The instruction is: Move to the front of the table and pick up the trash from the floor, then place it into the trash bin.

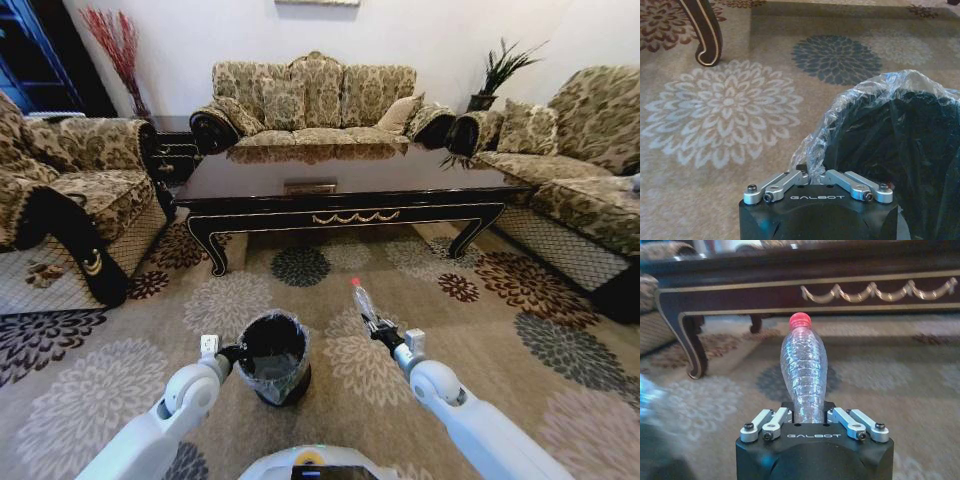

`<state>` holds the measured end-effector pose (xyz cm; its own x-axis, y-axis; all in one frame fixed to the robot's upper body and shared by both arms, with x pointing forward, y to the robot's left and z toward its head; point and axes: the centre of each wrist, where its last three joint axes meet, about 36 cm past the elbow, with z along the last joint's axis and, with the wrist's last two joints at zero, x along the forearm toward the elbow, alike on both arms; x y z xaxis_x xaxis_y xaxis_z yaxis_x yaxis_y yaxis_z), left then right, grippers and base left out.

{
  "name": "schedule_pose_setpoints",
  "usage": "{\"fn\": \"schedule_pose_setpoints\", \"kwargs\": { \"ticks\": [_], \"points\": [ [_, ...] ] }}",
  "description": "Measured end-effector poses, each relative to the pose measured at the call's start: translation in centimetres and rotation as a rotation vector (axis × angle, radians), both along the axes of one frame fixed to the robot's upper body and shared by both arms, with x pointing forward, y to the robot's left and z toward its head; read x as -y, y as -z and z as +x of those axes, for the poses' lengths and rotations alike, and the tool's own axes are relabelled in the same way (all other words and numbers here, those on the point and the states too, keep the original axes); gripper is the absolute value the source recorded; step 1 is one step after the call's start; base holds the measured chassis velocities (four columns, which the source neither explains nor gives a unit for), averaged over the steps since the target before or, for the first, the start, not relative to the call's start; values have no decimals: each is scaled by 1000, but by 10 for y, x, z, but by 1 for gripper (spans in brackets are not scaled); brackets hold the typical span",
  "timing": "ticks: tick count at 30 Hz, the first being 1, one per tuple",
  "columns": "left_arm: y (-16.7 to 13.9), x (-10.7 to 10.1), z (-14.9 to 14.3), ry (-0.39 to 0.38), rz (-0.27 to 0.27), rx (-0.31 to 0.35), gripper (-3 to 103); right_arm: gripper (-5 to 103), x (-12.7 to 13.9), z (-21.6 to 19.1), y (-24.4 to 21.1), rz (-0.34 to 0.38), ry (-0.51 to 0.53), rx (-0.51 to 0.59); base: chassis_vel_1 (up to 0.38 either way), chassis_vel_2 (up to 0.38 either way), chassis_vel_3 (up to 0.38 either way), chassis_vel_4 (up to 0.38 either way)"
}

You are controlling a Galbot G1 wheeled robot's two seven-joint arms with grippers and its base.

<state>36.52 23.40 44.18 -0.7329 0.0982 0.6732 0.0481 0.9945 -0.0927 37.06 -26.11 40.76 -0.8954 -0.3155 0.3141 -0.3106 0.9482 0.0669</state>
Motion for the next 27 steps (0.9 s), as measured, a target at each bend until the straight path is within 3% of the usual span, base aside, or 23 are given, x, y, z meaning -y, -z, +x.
{"fn": "schedule_pose_setpoints", "kwargs": {
  "ticks": [4, 14, 21, 27],
  "points": [
    [0, 7, 4, 11, -1, 1, 3, 25, -10, -5, -19, 22, -31, 24, 0, 0, 0, 0],
    [9, 46, 24, 110, -10, -3, 3, 25, -29, -30, -76, 97, -133, 85, 0, 0, 0, 0],
    [2, 68, 44, 149, -46, 1, 3, 25, -33, -34, -84, 128, -192, 121, 0, 0, 0, 0],
    [-3, 86, 61, 195, -34, 8, 3, 25, -36, -38, -81, 136, -281, 155, 0, 0, 0, 0]
  ]
}}
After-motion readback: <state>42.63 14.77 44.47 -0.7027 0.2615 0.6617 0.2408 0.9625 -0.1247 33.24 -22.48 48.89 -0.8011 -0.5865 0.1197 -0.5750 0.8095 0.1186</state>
